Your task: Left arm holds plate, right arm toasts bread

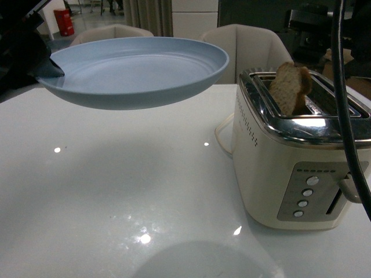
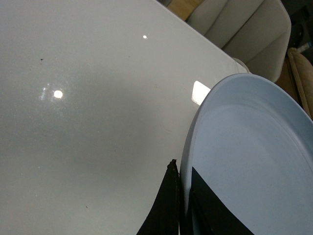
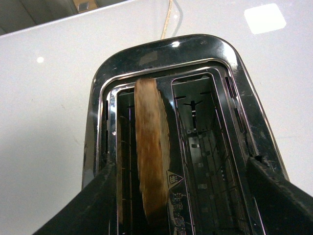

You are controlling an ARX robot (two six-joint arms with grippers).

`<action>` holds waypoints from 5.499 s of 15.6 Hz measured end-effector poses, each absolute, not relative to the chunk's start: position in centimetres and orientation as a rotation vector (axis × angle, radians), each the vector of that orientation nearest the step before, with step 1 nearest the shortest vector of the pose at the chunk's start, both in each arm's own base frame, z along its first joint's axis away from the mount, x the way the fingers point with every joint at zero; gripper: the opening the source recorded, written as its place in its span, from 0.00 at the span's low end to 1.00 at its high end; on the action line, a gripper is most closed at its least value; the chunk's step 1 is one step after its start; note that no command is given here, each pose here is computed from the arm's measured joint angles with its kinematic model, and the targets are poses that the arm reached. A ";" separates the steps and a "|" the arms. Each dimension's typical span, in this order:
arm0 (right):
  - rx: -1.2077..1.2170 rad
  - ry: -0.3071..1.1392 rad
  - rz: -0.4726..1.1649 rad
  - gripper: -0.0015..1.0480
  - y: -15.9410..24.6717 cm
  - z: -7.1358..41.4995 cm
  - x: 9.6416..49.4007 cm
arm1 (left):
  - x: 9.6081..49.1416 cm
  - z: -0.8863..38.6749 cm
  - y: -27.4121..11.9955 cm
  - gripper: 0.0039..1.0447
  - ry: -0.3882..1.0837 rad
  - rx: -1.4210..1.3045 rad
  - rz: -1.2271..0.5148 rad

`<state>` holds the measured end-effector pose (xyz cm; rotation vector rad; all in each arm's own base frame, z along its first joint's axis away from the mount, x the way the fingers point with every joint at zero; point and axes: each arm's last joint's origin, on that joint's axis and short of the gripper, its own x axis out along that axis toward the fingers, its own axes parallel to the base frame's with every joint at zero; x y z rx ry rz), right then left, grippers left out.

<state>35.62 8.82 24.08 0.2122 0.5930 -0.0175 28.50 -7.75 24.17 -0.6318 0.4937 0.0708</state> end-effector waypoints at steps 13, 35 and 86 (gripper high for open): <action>0.268 0.287 0.065 0.94 6.0 27.6 26.7 | 28.5 24.2 -7.8 0.02 0.494 -0.632 0.071; 0.006 0.003 0.000 0.02 0.0 18.7 9.8 | 28.5 24.2 -7.8 0.02 0.494 -0.632 0.070; 0.006 -0.005 0.000 0.94 0.0 16.7 9.7 | 37.7 8.9 1.3 0.02 0.502 -0.500 0.646</action>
